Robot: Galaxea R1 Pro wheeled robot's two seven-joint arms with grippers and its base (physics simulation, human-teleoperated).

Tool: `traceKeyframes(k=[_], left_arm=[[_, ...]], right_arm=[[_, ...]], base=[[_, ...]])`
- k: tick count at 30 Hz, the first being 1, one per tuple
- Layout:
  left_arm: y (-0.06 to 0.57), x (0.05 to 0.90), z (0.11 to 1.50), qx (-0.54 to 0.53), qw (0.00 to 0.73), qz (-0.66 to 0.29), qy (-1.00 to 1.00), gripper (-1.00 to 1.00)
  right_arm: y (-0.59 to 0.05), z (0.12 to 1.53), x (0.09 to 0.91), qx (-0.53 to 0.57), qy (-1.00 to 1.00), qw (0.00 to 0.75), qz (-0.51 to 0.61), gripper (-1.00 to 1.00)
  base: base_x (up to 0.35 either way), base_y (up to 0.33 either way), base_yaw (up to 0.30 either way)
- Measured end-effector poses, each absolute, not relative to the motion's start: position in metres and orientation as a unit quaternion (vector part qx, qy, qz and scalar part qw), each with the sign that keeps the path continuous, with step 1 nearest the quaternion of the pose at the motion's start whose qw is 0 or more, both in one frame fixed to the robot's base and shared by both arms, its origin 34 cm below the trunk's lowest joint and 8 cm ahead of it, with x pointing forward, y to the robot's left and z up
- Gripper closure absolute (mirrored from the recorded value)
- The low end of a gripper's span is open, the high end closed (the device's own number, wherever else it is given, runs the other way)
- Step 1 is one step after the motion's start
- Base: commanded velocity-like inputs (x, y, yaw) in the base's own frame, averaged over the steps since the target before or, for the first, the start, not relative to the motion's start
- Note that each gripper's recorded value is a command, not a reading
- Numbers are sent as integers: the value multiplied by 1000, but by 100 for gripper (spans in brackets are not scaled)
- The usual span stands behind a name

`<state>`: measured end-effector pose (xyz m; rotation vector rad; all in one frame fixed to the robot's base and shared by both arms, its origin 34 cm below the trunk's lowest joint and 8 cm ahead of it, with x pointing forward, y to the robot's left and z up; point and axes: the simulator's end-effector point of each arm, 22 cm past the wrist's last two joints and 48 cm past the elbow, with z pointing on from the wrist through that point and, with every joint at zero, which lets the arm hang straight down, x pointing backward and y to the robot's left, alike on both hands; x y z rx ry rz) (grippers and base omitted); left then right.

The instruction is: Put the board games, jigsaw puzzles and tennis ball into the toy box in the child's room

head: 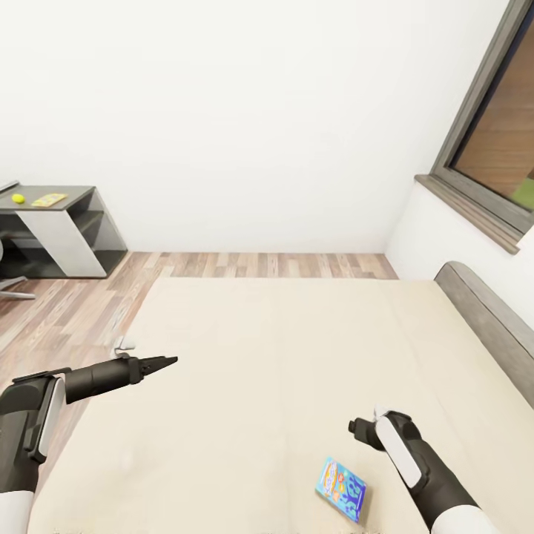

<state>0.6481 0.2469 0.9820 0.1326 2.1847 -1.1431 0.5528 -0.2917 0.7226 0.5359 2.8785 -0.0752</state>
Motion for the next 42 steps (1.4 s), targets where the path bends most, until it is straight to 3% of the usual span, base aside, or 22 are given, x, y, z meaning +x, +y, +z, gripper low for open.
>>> traceKeyframes(k=[13,42], left_arm=[[248,648,971,46,322,-437,839,-100],[291,642,985,-2,303,-477,825,-100]], right_arm=[[-323,680,549,226,968,81,-75,-100],[-304,659,539,160,980,68,-99,-100]], base=[[0,0,0],[0,0,0]])
